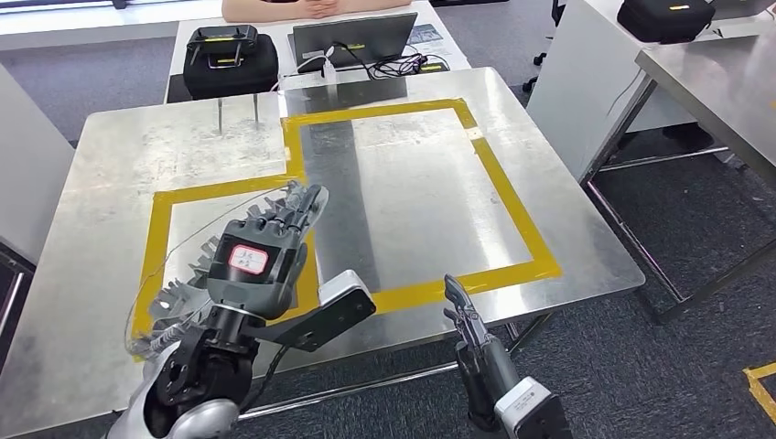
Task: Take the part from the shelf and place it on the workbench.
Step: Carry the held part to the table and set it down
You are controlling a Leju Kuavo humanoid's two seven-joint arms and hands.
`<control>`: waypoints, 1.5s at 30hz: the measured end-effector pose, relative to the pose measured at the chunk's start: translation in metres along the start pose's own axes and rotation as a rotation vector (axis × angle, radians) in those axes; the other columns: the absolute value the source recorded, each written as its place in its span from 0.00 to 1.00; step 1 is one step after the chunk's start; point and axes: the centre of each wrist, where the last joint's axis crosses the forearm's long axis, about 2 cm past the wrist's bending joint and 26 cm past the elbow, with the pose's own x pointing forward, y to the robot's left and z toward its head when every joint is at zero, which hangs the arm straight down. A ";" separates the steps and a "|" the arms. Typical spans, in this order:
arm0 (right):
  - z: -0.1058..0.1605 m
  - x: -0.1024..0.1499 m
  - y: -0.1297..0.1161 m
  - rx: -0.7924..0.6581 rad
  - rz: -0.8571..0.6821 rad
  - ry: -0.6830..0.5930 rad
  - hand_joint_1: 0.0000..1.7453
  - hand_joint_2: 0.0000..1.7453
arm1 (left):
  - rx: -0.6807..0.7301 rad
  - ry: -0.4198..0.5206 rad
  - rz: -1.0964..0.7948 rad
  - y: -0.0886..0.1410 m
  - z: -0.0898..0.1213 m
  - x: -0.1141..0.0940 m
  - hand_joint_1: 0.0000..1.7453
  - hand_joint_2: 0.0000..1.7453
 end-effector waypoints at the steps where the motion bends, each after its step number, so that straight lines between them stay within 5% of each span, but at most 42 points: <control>1: 0.000 0.000 0.000 0.000 0.002 -0.001 0.00 0.00 | -0.007 -0.003 -0.002 -0.002 -0.001 0.000 1.00 1.00; 28: -0.013 0.012 0.005 0.051 -0.068 -0.080 0.00 0.00 | -0.264 -0.244 -0.027 -0.086 -0.040 0.051 1.00 1.00; 45: -0.010 0.017 -0.006 0.004 -0.017 -0.106 0.00 0.00 | -0.345 -0.371 0.040 -0.098 -0.063 0.078 1.00 1.00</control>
